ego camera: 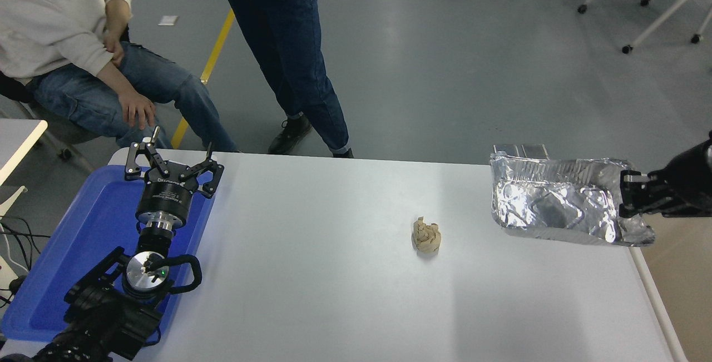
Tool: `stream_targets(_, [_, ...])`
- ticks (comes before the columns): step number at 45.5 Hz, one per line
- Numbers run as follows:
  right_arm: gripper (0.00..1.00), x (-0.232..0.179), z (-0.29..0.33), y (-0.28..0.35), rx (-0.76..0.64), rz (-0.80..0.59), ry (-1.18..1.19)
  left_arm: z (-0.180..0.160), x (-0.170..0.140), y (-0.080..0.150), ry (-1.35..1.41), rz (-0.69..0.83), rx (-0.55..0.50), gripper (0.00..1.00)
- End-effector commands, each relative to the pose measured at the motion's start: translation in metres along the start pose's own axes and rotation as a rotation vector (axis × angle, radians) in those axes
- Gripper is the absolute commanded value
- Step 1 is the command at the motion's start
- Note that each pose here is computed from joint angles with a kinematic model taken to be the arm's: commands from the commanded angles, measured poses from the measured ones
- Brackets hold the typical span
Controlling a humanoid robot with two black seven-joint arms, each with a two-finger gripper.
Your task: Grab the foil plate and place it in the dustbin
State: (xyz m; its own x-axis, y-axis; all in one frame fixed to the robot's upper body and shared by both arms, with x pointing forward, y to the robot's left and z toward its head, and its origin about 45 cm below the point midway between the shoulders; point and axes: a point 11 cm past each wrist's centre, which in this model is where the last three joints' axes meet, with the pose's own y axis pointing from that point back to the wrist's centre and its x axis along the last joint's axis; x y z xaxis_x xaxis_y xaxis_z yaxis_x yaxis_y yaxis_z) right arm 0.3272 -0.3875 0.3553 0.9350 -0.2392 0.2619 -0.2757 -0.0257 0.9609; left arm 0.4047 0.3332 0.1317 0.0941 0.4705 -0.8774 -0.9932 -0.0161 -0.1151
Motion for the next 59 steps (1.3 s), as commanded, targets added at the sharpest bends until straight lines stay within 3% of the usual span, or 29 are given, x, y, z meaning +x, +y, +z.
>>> stream_targets(1, [0.0, 0.008, -0.015, 0.053, 0.009, 0.034, 0.055, 0.0, 0.0, 0.0, 0.0, 0.0, 0.0, 1.0])
stream_targets(25, [0.0, 0.013, -0.022, 0.087, 0.006, 0.065, 0.089, 0.0, 0.0, 0.0, 0.0, -0.001, 0.002, 1.0])
stream_targets(47, [0.0, -0.021, 0.113, 0.091, -0.228, 0.038, -0.24, 0.0, 0.0, 0.0, 0.0, -0.001, 0.0, 1.0])
stream_targets(59, [0.0, -0.055, 0.166, 0.104, -0.245, 0.049, -0.412, 0.0, 0.0, 0.0, 0.0, 0.0, 0.0, 1.0])
